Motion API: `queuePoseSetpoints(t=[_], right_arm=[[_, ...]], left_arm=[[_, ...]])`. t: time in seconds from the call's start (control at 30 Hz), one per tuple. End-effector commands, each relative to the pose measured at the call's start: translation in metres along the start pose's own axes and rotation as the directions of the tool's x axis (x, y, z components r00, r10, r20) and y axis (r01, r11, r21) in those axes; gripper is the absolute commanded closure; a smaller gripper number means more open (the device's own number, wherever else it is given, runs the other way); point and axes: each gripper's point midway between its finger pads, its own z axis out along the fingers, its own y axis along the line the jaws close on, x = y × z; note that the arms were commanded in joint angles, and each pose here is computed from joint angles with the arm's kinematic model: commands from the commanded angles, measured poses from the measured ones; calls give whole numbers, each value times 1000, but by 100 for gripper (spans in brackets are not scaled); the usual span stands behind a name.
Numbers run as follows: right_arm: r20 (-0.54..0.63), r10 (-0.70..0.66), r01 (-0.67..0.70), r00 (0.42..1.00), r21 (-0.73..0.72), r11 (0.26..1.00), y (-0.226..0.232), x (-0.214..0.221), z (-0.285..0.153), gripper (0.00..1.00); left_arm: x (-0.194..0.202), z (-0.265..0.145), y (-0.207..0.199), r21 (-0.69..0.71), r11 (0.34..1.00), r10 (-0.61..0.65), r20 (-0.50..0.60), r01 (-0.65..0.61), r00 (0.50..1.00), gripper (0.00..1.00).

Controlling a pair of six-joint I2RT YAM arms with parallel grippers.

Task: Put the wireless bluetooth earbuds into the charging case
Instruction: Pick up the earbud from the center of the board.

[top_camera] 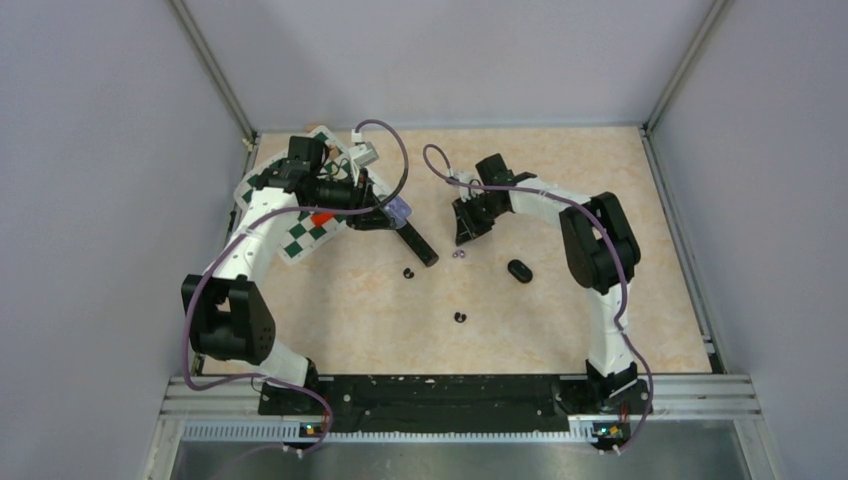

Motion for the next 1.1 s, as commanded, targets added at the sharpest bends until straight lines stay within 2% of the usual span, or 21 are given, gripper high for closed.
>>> queuePoseSetpoints(t=[0.0, 0.47, 1.07], right_arm=[[-56, -2, 1, 998, -13, 1000, 7, 18, -2, 81], [-86, 67, -74, 994, -83, 994, 4, 30, -13, 82], [-129, 142, -168, 981, -221, 961, 20, 38, -4, 81]], left_arm=[[-10, -4, -9, 3, 998, 68, 29, -68, 997, 100], [-11, -5, -12, 7, 997, 78, 34, -78, 996, 100], [-12, -6, -14, 9, 996, 84, 37, -84, 996, 100]])
